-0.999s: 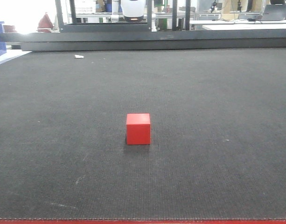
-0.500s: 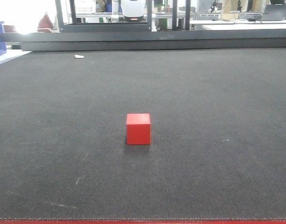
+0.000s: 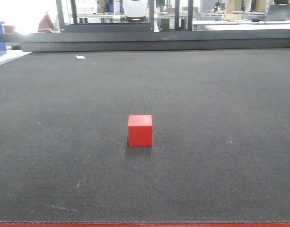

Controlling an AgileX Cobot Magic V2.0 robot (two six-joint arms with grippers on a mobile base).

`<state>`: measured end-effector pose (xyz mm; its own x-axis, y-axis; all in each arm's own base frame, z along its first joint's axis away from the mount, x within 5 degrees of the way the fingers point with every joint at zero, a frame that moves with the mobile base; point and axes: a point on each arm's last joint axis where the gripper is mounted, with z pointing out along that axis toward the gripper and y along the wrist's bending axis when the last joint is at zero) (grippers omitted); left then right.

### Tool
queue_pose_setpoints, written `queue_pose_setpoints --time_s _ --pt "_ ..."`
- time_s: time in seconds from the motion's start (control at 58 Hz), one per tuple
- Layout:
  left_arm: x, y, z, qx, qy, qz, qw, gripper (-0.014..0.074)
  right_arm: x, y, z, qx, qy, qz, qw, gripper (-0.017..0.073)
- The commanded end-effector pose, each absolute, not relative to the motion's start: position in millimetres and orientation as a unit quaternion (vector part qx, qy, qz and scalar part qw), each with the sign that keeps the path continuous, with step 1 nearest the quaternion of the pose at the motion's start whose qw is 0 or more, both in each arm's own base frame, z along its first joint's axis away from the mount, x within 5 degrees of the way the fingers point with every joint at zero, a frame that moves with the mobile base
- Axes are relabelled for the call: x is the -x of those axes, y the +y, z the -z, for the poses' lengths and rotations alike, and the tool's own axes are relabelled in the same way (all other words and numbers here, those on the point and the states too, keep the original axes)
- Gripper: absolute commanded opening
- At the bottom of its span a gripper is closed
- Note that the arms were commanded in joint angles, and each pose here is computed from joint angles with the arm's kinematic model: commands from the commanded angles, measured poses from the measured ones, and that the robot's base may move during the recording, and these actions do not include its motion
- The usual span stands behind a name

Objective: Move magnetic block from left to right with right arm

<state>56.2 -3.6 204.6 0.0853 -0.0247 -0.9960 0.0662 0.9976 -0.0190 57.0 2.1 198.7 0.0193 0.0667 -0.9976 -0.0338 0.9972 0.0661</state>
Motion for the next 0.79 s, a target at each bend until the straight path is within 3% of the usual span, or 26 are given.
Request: queue_pose_setpoints --time_s 0.0,0.31,0.775 --pt "-54.9 -3.4 -209.4 -0.009 0.645 0.038 0.763 -0.0117 -54.6 0.7 -208.3 -0.014 0.659 -0.029 0.751 0.0055" --pt "-54.9 -3.4 -209.4 -0.009 0.645 0.038 0.763 -0.0117 -50.8 0.1 -232.3 -0.016 0.622 -0.029 0.782 0.0055" --pt "-54.9 -3.4 -209.4 -0.009 0.645 0.038 0.763 -0.0117 -73.6 5.7 -278.5 0.003 0.76 -0.042 0.649 0.0055"
